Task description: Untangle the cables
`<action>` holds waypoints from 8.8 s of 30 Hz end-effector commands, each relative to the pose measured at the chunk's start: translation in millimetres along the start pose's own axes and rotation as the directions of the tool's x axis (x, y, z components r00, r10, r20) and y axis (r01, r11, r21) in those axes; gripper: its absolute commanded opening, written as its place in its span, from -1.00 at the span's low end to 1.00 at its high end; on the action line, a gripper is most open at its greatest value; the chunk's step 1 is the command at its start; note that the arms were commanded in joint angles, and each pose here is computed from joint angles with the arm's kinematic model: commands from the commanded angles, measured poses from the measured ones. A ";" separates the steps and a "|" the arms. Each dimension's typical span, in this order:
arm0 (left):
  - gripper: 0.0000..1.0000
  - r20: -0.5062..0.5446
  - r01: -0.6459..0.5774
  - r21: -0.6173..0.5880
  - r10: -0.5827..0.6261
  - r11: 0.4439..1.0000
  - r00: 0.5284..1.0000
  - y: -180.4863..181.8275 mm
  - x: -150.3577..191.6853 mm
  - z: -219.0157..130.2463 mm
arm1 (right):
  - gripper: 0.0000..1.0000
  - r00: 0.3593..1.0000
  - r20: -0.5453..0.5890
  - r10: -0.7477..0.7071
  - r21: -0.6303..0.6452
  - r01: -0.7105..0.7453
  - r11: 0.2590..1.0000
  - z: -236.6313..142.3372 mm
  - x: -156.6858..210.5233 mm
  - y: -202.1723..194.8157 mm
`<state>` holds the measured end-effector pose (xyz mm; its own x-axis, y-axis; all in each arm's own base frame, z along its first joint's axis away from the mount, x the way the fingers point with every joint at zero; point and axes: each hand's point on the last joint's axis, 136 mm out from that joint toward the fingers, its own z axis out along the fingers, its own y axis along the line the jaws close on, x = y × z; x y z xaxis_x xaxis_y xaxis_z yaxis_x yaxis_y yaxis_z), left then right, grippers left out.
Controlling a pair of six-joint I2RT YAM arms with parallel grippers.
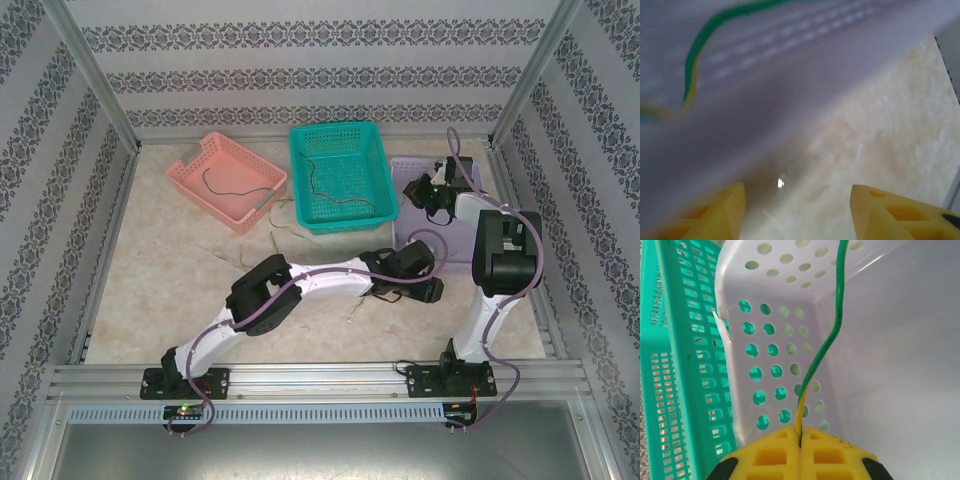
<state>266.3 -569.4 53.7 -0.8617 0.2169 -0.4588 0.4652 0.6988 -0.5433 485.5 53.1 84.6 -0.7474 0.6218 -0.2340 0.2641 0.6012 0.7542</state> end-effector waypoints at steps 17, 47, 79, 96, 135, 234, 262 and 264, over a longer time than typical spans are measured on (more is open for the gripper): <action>0.13 0.086 0.098 0.028 -0.100 0.995 0.991 6.4 -42.5 9.6 | -1.00 0.968 -0.142 0.205 0.019 -0.205 0.979 -16.7 57.4 -6.5; 0.19 0.121 0.051 0.123 -0.066 0.991 0.990 -35.9 -59.8 -78.4 | -0.03 0.994 -0.090 -0.060 0.152 0.073 0.986 -51.1 -5.0 39.4; 0.32 0.504 0.930 -0.240 -0.783 0.278 0.364 320.1 96.4 -385.0 | -0.09 0.491 -0.312 -0.813 -0.139 0.823 0.550 -67.0 308.6 121.8; -0.47 0.522 0.957 -0.237 -0.808 0.168 0.271 382.4 80.8 -335.3 | -0.11 0.487 -0.387 -0.783 -0.141 0.808 0.572 -66.7 319.9 100.5; -1.00 0.500 0.893 0.060 -0.788 0.446 0.360 242.9 21.0 -439.9 | -1.00 0.190 -0.136 -0.972 -0.258 0.941 0.219 -42.9 318.7 141.6; -1.00 0.400 0.476 0.271 -0.547 0.837 0.735 77.5 -139.5 -390.9 | -1.00 0.093 0.394 -0.914 -0.290 0.956 -0.028 -97.3 204.9 275.5; -1.00 0.061 0.671 0.546 -0.823 0.501 0.565 83.5 -147.9 -411.4 | -0.21 -0.439 0.327 -0.837 0.302 0.888 -0.348 -59.6 157.7 248.2; -1.00 0.123 0.632 0.477 -0.758 0.611 0.640 85.4 -144.9 -413.8 | 0.07 -0.288 0.407 -0.867 0.157 0.957 -0.244 -87.0 159.6 261.8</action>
<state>356.8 -262.9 332.6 -0.8306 -0.5312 0.1673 -0.3019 0.1770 -0.9368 392.0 279.5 273.2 0.3170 -0.5840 -0.7473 -0.6042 0.4830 -0.6338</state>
